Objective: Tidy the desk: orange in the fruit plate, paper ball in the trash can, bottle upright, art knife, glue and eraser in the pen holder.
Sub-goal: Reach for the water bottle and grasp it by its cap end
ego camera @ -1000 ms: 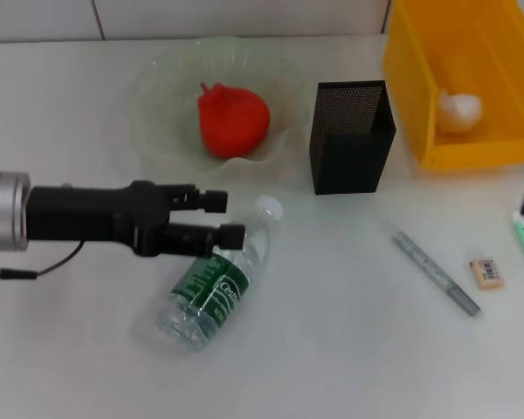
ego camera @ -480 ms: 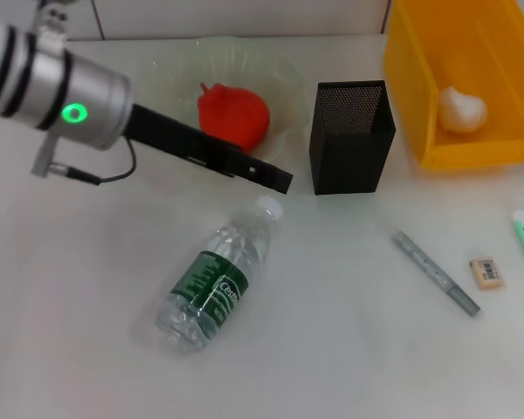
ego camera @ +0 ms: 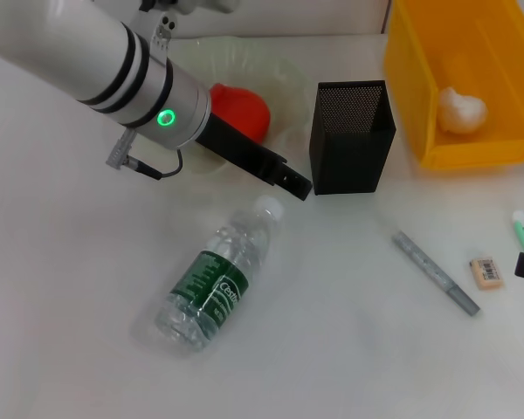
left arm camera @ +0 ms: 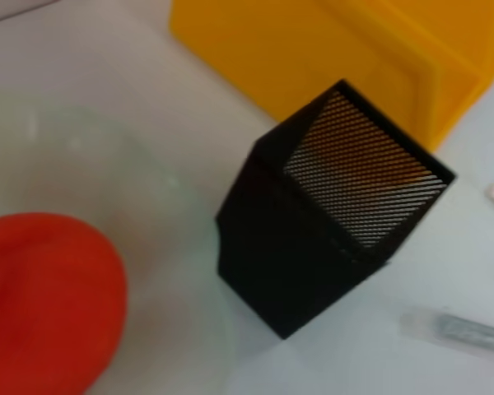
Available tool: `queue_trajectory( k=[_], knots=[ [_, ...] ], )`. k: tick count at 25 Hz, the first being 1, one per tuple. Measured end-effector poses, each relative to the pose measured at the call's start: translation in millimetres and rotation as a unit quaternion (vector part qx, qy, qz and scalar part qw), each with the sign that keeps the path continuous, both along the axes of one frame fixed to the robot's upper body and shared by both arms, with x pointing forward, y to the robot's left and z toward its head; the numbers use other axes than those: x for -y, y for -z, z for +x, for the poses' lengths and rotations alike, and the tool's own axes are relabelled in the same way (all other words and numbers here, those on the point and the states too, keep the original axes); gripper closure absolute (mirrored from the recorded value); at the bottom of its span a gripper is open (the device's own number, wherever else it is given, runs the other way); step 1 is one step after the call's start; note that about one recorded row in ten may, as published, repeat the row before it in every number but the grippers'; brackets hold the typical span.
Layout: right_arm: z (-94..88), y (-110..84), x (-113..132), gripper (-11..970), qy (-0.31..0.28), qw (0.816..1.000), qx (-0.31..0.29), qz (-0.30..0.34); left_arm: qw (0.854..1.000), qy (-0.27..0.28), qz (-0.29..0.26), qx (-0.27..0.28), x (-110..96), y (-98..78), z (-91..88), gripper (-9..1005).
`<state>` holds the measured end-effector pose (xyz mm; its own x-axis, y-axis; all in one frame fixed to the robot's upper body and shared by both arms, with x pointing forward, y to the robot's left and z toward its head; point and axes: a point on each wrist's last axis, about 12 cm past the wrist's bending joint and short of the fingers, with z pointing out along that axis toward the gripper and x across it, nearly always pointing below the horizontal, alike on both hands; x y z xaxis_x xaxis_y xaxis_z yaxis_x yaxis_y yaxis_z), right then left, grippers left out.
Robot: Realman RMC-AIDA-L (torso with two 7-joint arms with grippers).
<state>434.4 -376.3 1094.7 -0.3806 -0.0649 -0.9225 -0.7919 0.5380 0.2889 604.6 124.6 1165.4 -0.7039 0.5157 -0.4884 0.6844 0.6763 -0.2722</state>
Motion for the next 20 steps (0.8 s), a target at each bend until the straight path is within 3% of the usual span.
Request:
queue_trajectory(
  k=[20],
  knots=[
    [5.6, -1.8, -7, 282, -0.026, 0.999, 0.026, -0.005, 0.998, -0.051, 0.038, -0.023, 1, 29.0, 5.4, 177]
  ],
)
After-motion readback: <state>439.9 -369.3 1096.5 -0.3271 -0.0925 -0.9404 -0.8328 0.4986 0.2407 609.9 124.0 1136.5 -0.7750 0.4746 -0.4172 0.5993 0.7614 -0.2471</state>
